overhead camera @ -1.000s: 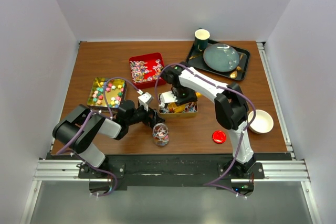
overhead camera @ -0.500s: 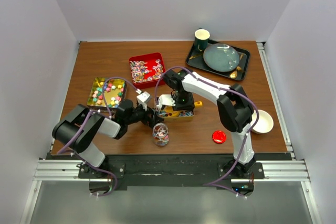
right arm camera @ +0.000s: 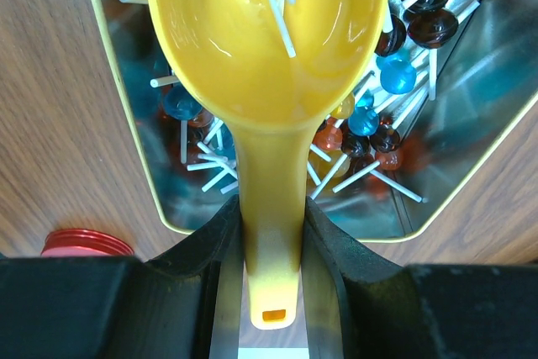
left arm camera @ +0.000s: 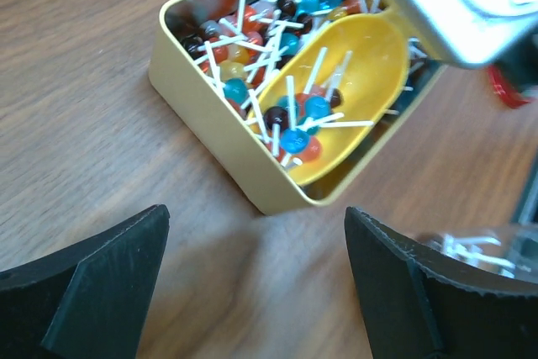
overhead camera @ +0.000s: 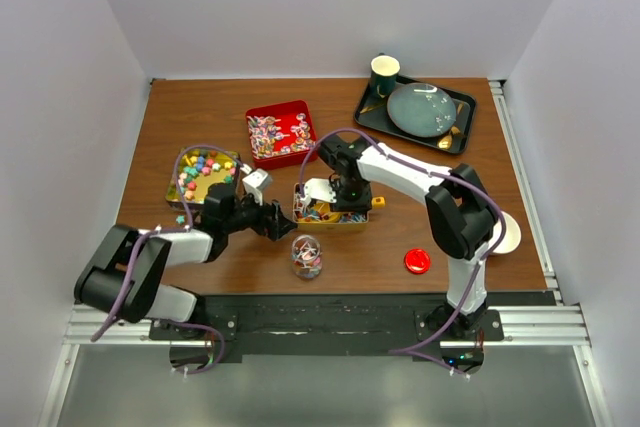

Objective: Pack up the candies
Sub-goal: Scoop the fake candies from the storage box.

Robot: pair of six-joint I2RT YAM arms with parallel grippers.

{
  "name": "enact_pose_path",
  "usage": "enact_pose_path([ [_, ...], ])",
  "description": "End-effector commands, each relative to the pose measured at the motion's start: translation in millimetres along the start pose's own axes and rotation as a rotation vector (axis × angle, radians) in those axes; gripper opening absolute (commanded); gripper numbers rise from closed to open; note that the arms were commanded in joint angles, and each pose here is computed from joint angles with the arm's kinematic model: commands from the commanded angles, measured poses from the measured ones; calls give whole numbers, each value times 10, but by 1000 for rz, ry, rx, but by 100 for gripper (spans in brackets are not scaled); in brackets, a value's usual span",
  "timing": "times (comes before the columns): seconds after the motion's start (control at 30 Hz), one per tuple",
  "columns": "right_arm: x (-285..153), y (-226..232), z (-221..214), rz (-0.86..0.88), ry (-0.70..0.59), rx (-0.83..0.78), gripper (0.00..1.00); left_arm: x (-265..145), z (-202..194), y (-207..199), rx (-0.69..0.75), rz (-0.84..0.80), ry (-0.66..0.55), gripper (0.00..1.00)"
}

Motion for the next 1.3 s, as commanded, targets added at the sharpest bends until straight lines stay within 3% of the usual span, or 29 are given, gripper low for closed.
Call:
enact_pose_path([
  [0.0,-1,46,81,-21,-63,9,0,-167,244,-153,36,-94,-30,91],
  [0.2,-9,77,50,-39,-74,33,0,-362,481,-301,62,-107,-86,92],
  [0.6,-199,139,-33,-120,-160,108,0,-719,833,-280,82,13,-233,93],
  [0.9,-136,264,-36,-144,-237,138,0,-880,890,-208,89,70,-260,93],
  [1.27,-169,346,2,-261,-439,180,0,-966,1177,-115,79,121,-253,95],
])
Point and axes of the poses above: each gripper's point midway between its finger pads, its own x axis out along the fingers, its own y axis along the line the jaws close on, z = x × y, the point moved 5 cm from there along -x, back along the fingers, and after that the axes turned 11 degrees about -x, right-handed, at the moved point
